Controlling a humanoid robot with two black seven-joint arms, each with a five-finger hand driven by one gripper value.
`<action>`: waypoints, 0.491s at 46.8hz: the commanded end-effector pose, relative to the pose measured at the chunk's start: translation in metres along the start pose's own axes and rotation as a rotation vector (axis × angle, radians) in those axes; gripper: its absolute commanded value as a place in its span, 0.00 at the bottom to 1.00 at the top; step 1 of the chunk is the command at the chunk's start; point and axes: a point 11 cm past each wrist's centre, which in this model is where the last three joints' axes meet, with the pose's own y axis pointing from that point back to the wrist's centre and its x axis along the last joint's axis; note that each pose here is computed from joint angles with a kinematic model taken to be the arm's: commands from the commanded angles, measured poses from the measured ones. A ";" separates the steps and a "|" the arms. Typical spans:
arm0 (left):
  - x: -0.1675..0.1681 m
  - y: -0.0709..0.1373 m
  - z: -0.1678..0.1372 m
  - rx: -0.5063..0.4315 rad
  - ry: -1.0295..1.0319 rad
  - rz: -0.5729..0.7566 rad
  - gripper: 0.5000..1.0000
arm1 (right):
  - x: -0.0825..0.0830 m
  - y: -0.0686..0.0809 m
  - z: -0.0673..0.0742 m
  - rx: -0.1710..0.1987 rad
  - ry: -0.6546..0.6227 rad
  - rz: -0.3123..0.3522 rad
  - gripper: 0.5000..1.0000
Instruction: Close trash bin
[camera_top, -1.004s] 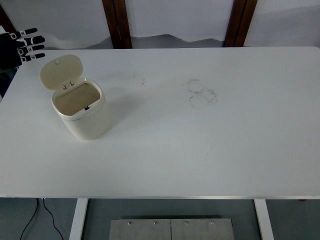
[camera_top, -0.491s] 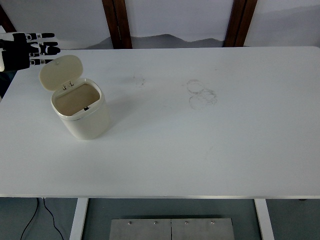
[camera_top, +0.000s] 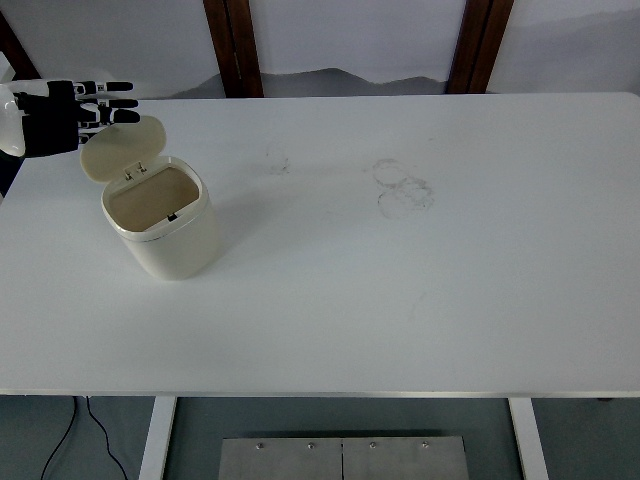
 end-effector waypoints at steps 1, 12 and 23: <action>-0.003 0.000 -0.002 0.005 0.000 -0.011 1.00 | 0.000 0.000 0.000 0.000 0.000 0.000 0.99; -0.011 0.008 -0.017 0.037 0.013 -0.029 1.00 | 0.000 0.000 -0.002 0.003 0.000 0.001 0.99; -0.018 0.010 -0.024 0.052 0.022 -0.046 1.00 | 0.000 0.000 -0.002 0.003 0.000 0.001 0.99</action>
